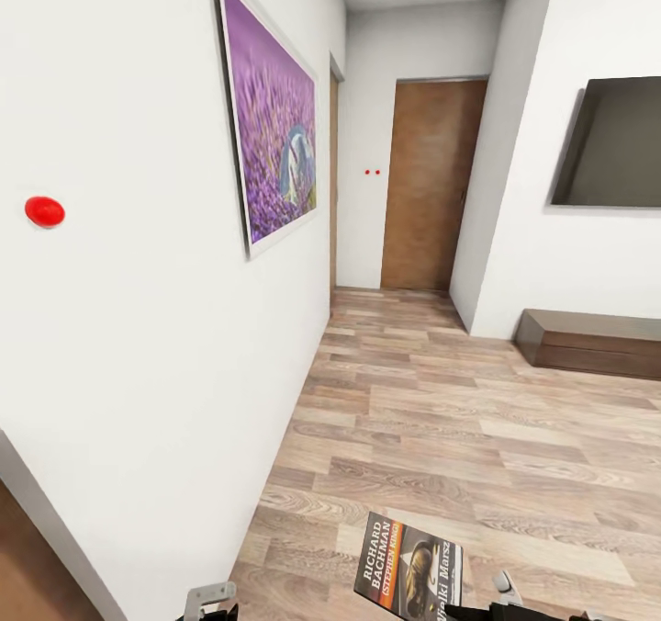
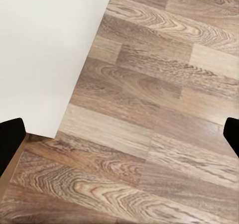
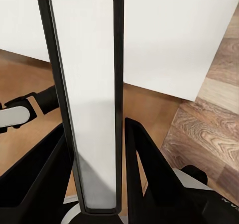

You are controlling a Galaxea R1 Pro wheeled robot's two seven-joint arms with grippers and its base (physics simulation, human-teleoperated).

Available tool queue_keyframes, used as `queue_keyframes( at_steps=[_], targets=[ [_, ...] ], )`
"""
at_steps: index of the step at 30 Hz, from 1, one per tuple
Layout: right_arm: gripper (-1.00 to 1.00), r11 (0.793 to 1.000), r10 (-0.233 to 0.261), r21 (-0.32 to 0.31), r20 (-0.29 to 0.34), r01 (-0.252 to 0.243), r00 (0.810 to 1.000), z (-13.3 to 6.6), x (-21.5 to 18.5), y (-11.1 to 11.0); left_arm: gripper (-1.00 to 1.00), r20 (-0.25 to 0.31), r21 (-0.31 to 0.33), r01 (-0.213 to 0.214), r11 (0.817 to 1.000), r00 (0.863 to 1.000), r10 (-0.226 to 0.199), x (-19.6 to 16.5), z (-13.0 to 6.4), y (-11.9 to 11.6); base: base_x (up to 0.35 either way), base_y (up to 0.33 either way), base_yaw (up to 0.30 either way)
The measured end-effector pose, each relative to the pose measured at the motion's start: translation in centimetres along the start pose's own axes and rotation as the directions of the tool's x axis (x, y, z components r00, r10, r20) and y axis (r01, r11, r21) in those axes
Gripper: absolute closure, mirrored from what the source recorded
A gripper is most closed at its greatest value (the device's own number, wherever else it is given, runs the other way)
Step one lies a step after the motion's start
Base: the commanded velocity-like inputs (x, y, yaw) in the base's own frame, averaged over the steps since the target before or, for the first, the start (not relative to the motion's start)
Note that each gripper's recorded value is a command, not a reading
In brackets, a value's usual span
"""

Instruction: In the bedroom, move the book from the bed onto either nightstand, and place the two sandals side by side next to the bed.

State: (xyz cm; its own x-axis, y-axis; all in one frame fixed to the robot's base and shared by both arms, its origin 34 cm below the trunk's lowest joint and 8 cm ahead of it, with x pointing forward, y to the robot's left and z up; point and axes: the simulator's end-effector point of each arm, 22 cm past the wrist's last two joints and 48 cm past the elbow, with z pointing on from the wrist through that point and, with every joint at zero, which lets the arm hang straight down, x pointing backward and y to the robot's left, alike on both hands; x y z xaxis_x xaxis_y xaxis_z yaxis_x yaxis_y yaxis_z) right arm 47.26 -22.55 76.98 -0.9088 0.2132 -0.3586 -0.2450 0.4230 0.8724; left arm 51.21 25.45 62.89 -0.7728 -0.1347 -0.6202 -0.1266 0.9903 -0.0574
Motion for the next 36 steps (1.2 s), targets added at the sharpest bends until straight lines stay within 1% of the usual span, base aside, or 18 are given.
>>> queue_keyframes(
  at_steps=[4, 12, 31, 33, 36],
  targets=[
    [1.0, 1.0, 0.0, 0.0, 0.0, 0.0, 1.0, 0.0, 0.0, 0.0, -1.0, 0.0, 0.0, 0.0, 1.0, 1.0, 0.0, 0.0, 0.0, 0.0, 0.069, 0.03, 0.0],
    [1.0, 1.0, 0.0, 0.0, 0.0, 0.0, 1.0, 0.0, 0.0, 0.0, -1.0, 0.0, 0.0, -0.001, 1.0, 1.0, 0.001, 0.0, 0.0, 0.0, 0.203, 0.152, 0.0],
    [1.0, 1.0, 0.001, 0.0, 0.0, -0.001, 1.0, 0.0, 0.0, 0.0, -1.0, 0.0, 0.001, -0.001, 1.0, 1.0, 0.001, 0.0, 0.0, 0.0, 0.03, 0.007, 0.0],
    [1.0, 1.0, 0.001, 0.0, 0.0, -0.001, 1.0, 0.0, 0.0, 0.0, -1.0, 0.0, 0.008, -0.002, 1.0, 1.0, 0.002, 0.0, 0.0, -0.2, 0.009, 0.0, 0.0],
    [1.0, 1.0, 0.0, 0.0, -0.001, 0.0, 1.0, 0.0, 0.0, 0.0, -1.0, 0.0, 0.061, -0.005, 0.998, 1.0, 0.006, 0.0, 0.0, -1.4, 0.003, 0.0, 0.0]
  ],
)
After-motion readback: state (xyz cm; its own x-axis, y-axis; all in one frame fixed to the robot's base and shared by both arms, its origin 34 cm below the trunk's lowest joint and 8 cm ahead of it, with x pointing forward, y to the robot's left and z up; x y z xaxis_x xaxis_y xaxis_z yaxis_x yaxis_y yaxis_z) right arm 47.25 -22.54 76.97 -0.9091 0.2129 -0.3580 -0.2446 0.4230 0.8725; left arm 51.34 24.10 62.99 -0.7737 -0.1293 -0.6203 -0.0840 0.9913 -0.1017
